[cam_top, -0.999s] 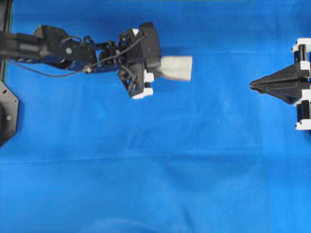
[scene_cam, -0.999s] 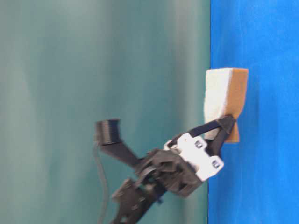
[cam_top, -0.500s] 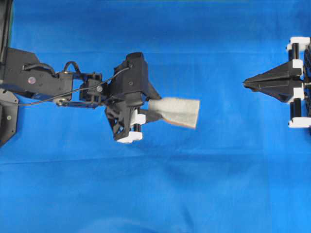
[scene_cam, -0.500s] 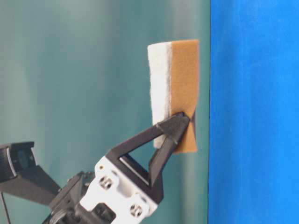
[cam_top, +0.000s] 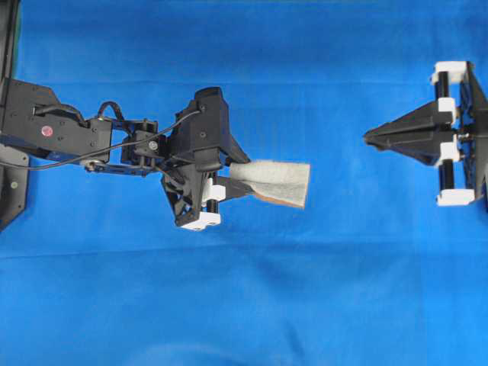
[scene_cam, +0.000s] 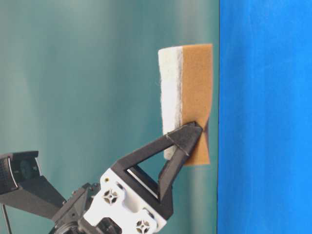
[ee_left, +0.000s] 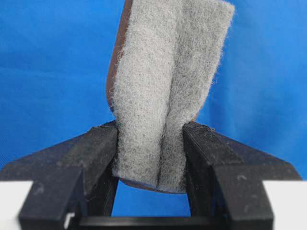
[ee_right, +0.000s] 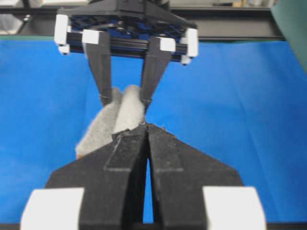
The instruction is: Hand over the sponge with the left arm and wipe it with the right arm.
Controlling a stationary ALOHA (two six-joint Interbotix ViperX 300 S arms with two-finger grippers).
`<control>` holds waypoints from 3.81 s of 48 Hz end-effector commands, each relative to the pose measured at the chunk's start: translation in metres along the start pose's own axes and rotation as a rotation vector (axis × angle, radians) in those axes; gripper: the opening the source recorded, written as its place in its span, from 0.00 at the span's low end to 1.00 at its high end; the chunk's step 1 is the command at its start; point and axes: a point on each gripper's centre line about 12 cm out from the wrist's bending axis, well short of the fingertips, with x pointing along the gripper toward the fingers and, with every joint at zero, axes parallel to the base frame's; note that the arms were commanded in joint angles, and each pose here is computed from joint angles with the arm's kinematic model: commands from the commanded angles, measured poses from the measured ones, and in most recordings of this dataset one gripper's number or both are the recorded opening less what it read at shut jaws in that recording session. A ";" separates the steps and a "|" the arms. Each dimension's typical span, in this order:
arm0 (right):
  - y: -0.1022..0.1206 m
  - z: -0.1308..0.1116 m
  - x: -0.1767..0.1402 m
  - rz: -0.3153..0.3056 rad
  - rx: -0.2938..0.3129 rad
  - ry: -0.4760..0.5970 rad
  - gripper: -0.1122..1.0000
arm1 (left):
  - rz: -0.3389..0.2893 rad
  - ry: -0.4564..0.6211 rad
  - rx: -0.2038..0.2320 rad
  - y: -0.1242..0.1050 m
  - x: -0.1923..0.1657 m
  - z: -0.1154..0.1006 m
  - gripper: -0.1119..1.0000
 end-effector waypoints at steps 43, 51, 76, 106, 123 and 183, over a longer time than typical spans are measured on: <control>0.020 -0.017 0.111 0.052 -0.005 0.267 0.76 | -0.002 -0.037 0.003 0.000 -0.007 0.012 0.39; 0.020 -0.031 0.121 0.050 -0.001 0.313 0.76 | 0.001 -0.034 0.002 0.001 -0.007 0.011 0.39; 0.013 -0.050 0.132 0.025 0.028 0.370 0.75 | 0.004 -0.038 0.002 0.002 -0.007 0.013 0.39; 0.014 -0.042 0.124 0.031 0.008 0.358 0.24 | -0.009 -0.101 0.035 -0.002 -0.014 0.016 0.56; 0.013 -0.038 0.112 0.030 0.010 0.361 0.24 | -0.023 -0.294 0.046 -0.001 -0.070 0.012 0.88; 0.010 -0.145 0.151 0.008 0.034 0.574 0.24 | -0.026 -0.352 0.056 0.003 -0.121 -0.015 0.88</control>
